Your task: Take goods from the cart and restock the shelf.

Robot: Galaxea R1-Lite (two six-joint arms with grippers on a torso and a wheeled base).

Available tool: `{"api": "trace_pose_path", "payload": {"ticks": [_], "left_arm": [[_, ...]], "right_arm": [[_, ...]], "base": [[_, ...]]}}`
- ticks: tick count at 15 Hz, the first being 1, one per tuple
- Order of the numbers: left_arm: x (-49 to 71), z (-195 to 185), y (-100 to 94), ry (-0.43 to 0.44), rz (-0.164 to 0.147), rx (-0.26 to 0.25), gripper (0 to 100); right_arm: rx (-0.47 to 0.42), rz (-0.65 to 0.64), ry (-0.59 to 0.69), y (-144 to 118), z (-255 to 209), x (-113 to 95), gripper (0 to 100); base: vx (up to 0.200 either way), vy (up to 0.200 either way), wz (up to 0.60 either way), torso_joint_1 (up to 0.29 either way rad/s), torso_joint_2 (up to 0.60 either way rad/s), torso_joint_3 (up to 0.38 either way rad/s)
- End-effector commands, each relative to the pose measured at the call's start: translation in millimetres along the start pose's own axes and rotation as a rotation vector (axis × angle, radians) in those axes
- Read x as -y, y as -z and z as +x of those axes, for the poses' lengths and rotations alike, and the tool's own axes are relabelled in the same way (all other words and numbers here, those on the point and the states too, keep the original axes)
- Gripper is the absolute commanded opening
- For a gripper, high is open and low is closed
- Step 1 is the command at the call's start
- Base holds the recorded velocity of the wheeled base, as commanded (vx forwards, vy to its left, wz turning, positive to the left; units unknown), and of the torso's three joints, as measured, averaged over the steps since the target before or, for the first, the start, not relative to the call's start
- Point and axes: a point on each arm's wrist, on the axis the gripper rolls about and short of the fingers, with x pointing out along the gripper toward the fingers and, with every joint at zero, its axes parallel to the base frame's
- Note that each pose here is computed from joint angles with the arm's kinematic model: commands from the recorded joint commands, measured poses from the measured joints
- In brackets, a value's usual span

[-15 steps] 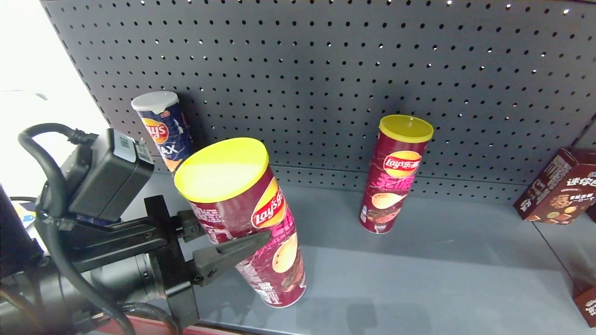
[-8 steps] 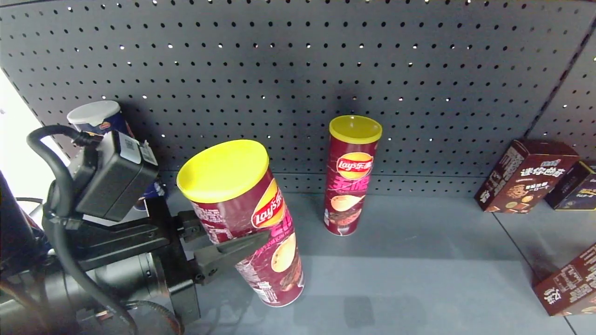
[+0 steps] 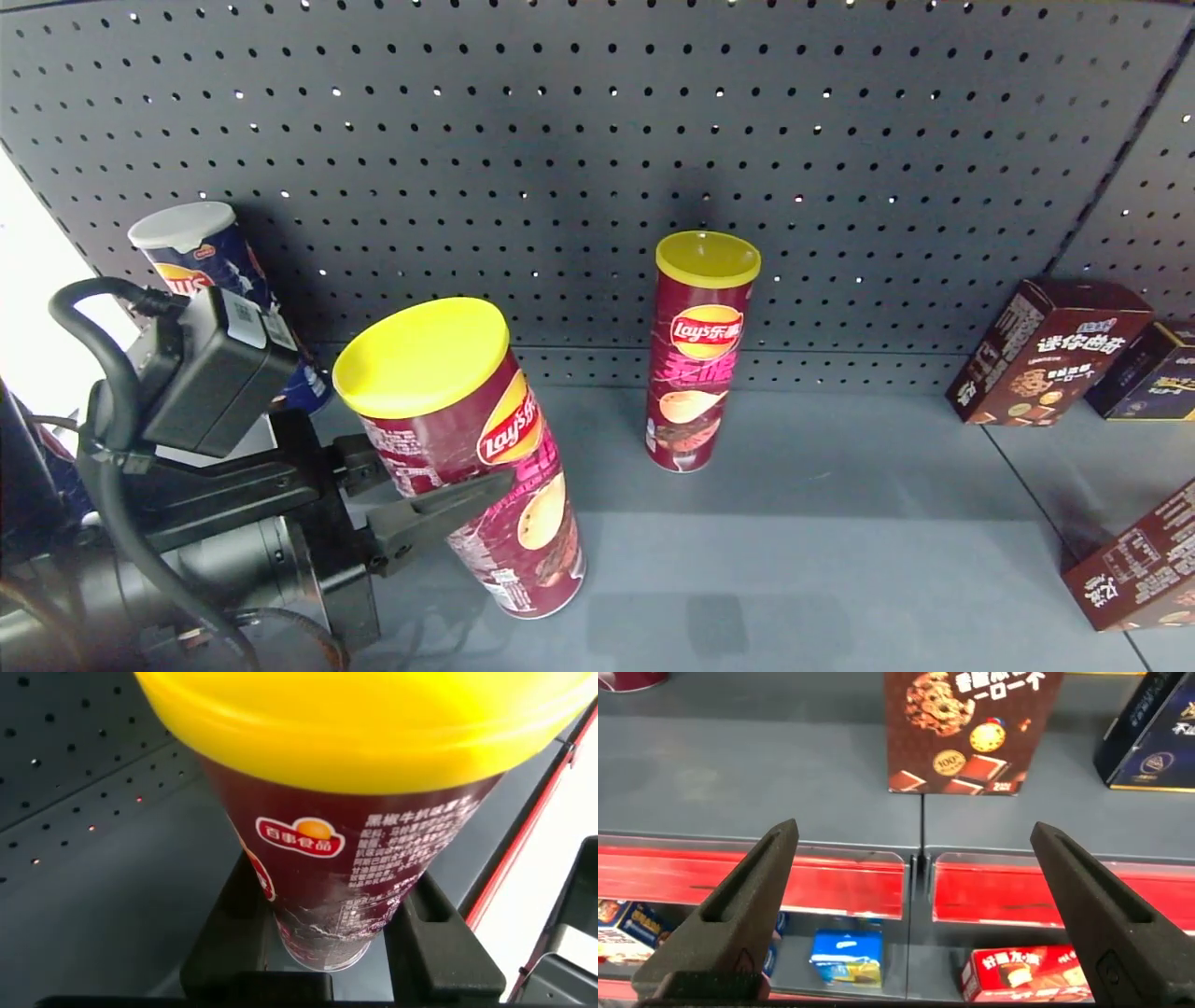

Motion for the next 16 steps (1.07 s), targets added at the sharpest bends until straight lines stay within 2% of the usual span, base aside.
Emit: {"api": "trace_pose_path", "payload": {"ticks": [1,3,4,5,6,7,9,11,14,16], "left_arm": [[-1.3,-2,-3.1,-0.010,0.000,0.014,0],[-8.9,-3,-3.4,-0.049,-0.004,0.014,0],[-9.7,-4,-1.3,-0.055,-0.006,0.008,0],[-10.8,-3,-2.6,-0.060,-0.009,0.011,0],[-10.9,-3,0.2,-0.060,-0.008,0.002,0],[-11.2,-2,0.4,-0.060,-0.010,0.000,0],[-10.7,-1,0.1,-0.056,-0.010,-0.001,0],[-10.0,-1,1.9,-0.051,-0.010,-0.007,0],[-10.1,1,1.5,-0.049,-0.010,-0.008,0],[-9.9,1,3.3,-0.049,-0.011,-0.014,0]], "right_arm": [[-0.002,-0.001,-0.003,0,0,0,100],[0.000,-0.002,0.002,0,0,0,100],[0.069,0.001,-0.001,-19,-5,0,100],[0.110,-0.001,-0.023,-64,-10,0,100],[0.018,-0.002,-0.092,-82,-3,0,100],[0.053,-0.013,-0.150,-97,-8,0,100],[0.063,-0.056,-0.248,-103,-7,-2,100],[0.075,-0.103,-0.325,-121,-3,-4,100],[0.022,-0.107,-0.367,-131,12,-5,100],[-0.012,-0.101,-0.406,-153,30,-7,100]], "base": [[0.000,0.000,0.00,0.000,0.00,0.000],[0.000,0.000,0.00,0.000,0.00,0.000],[0.000,0.000,0.00,0.000,0.00,0.000],[0.000,0.000,0.00,0.000,0.00,0.000],[0.000,0.000,0.00,0.000,0.00,0.000],[0.000,0.000,0.00,0.000,0.00,0.000],[0.000,0.000,0.00,0.000,0.00,0.000],[0.000,0.000,0.00,0.000,0.00,0.000],[0.000,0.000,0.00,0.000,0.00,0.000],[0.000,0.000,0.00,0.000,0.00,0.000]]}}
